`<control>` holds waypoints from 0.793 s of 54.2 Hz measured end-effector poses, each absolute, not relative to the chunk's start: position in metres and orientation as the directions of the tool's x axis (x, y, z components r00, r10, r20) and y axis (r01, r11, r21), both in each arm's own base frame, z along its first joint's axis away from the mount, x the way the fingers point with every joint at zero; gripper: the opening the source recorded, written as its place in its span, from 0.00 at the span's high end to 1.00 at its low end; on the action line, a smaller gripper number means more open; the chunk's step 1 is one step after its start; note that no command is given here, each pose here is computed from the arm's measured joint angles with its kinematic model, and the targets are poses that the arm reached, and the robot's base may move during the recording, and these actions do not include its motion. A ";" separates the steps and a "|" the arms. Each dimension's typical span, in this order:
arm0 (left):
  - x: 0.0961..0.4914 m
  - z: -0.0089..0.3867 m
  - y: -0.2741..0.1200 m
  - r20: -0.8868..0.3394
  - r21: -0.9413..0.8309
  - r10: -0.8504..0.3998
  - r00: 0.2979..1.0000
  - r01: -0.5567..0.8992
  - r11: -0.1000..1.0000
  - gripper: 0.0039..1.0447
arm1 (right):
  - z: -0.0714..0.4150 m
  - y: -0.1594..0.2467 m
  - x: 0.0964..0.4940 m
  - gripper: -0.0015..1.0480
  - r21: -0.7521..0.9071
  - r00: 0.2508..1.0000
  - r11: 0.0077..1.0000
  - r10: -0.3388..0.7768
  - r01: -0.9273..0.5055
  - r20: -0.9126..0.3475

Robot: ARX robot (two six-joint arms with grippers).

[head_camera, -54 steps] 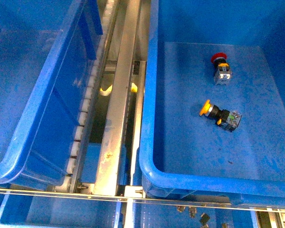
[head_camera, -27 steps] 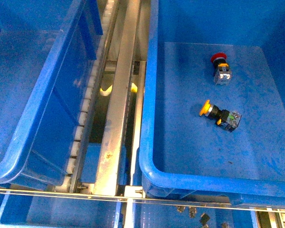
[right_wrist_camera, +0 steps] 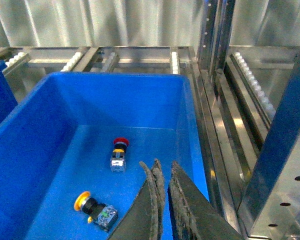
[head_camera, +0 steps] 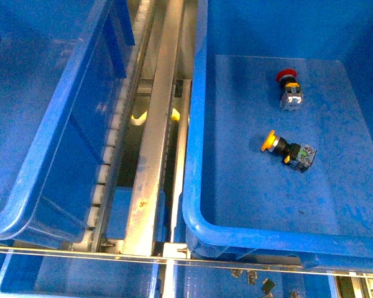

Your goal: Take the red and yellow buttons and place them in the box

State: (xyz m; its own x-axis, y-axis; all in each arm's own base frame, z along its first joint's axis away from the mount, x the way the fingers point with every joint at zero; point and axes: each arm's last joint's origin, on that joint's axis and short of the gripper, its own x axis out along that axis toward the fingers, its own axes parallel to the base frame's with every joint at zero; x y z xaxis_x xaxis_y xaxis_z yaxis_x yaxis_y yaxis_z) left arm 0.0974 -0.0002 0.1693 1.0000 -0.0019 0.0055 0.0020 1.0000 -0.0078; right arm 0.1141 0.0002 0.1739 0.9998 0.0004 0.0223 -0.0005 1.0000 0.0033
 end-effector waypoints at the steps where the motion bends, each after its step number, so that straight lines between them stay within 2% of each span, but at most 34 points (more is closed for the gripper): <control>1: 0.097 0.169 0.000 0.006 -0.008 -0.002 1.000 0.002 1.000 0.07 | 0.174 0.000 0.114 0.97 0.003 1.000 1.000 0.000 0.000 0.022; 20: 0.097 0.169 0.000 0.006 -0.008 -0.002 1.000 0.002 1.000 0.07 | 0.173 0.000 0.108 0.97 0.003 1.000 1.000 0.000 0.000 0.023; 25: 0.097 0.169 0.000 0.006 -0.008 -0.002 1.000 0.002 1.000 0.07 | 0.169 0.000 0.101 0.97 0.003 1.000 1.000 0.003 -0.003 -0.012; 43: 0.097 0.169 0.000 0.006 -0.008 -0.002 1.000 0.002 1.000 0.07 | 0.171 0.000 0.097 0.97 0.003 1.000 1.000 0.001 -0.001 0.019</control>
